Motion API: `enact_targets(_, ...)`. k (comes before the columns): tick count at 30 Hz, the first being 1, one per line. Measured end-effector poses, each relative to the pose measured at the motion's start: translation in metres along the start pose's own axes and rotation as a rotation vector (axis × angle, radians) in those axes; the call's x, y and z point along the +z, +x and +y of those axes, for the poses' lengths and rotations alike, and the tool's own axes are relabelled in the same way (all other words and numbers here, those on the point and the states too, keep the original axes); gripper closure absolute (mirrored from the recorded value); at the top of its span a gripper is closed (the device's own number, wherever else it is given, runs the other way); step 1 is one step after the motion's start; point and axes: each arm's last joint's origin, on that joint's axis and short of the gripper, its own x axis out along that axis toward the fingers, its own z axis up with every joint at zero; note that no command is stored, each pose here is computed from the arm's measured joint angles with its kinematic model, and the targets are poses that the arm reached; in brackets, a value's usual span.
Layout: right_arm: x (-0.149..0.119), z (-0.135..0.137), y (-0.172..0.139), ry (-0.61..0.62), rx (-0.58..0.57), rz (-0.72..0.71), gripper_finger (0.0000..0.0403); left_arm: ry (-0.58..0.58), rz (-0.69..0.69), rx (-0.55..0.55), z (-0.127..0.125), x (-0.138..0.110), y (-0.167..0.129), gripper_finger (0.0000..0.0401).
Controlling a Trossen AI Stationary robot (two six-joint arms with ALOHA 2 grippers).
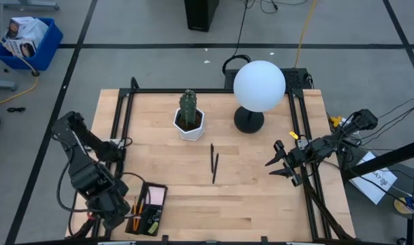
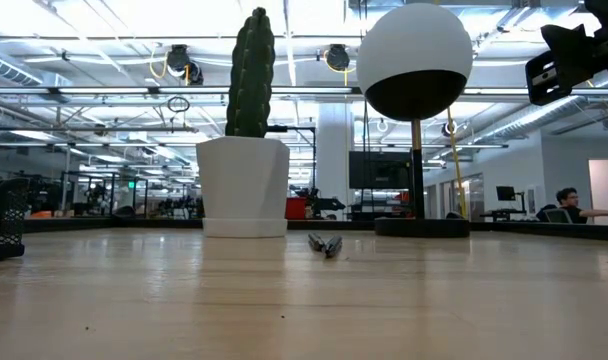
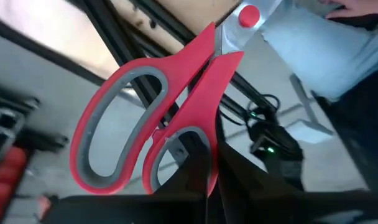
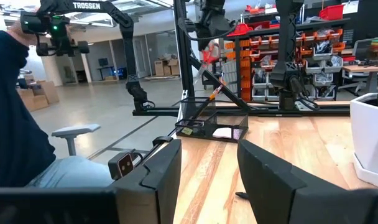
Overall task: Pick and place office supplies into organizer
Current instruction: Put the scissor in the desk organizer
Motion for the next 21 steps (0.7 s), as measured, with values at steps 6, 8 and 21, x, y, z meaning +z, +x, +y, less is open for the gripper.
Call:
enact_targets(6, 0.0, 0.0, 0.0, 0.0, 0.0, 0.0, 0.025, -0.106, 0.072, -0.088, -0.011, -0.004, -0.001, 0.0382)
enact_targets(8, 0.0, 0.0, 0.0, 0.0, 0.001, 0.0, 0.025, -0.18, 0.086, -0.112, -0.014, -0.003, -0.002, 0.0382)
enact_targets(21, 0.0, 0.0, 0.0, 0.0, 0.0, 0.0, 0.025, -0.463, 0.24, -0.046, -0.044, 0.033, 0.005, 0.0381)
